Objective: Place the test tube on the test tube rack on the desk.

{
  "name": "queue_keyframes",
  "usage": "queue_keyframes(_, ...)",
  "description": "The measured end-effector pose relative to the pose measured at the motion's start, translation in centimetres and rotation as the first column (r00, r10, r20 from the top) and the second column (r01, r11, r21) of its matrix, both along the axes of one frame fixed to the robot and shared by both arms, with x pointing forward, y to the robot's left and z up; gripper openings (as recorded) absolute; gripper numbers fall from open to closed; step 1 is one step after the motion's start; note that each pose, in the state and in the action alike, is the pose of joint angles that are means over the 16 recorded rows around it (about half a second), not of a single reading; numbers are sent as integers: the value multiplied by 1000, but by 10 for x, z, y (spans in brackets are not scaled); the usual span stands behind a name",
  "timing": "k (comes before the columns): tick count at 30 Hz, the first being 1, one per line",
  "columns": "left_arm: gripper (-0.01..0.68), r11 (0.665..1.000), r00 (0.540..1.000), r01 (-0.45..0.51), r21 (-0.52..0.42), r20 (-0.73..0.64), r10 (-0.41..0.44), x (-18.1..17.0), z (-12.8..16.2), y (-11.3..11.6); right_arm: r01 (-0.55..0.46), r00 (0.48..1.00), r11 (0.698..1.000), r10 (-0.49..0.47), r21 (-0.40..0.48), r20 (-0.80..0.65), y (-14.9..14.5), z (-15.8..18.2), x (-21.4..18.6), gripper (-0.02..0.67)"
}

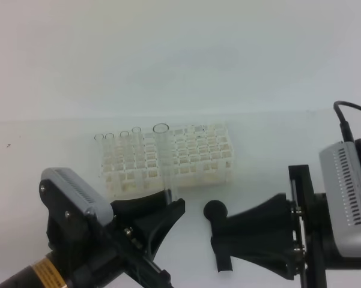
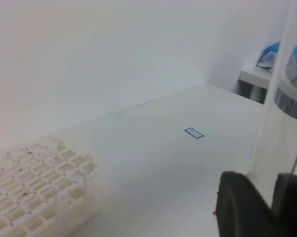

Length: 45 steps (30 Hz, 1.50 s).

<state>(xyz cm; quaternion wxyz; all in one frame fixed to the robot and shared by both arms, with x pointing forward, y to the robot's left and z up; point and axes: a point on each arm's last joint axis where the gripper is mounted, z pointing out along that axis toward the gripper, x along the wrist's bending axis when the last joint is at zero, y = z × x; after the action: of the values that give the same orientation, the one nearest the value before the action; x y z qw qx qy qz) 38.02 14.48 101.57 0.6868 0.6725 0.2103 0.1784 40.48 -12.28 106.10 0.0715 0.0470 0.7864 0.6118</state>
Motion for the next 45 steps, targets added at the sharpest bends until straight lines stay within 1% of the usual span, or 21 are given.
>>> queue_keyframes(6,-1,998,997,69,10,22,-69,-5,-1,-4,28,999,1000,-28,12,35,3,12,9,250)
queue_keyframes(10,-1,993,993,117,9,28,-117,-7,-2,-7,40,998,999,-41,21,55,8,19,18,314)
queue_keyframes(13,-1,989,989,148,-2,31,-148,-8,-4,-10,39,997,999,-41,28,62,13,24,26,340)
queue_keyframes(18,-1,985,985,169,-37,25,-168,-7,-6,-13,21,998,999,-24,38,62,23,27,40,351)
queue_keyframes(22,-1,981,984,179,-73,21,-178,-5,-8,-15,2,998,999,-5,43,56,29,27,49,336)
queue_keyframes(28,0,977,985,175,-125,13,-174,-2,-9,-17,-24,999,998,21,57,50,35,29,54,252)
queue_keyframes(37,1,968,990,120,-219,-48,-133,4,-8,-16,-21,999,997,19,81,28,38,31,56,132)
queue_keyframes(41,12,961,988,96,-258,-91,-123,6,-7,-15,-10,1000,996,9,90,13,38,31,57,123)
queue_keyframes(45,55,953,983,80,-291,-137,-125,7,-6,-14,2,1000,995,-2,97,1,38,31,58,122)
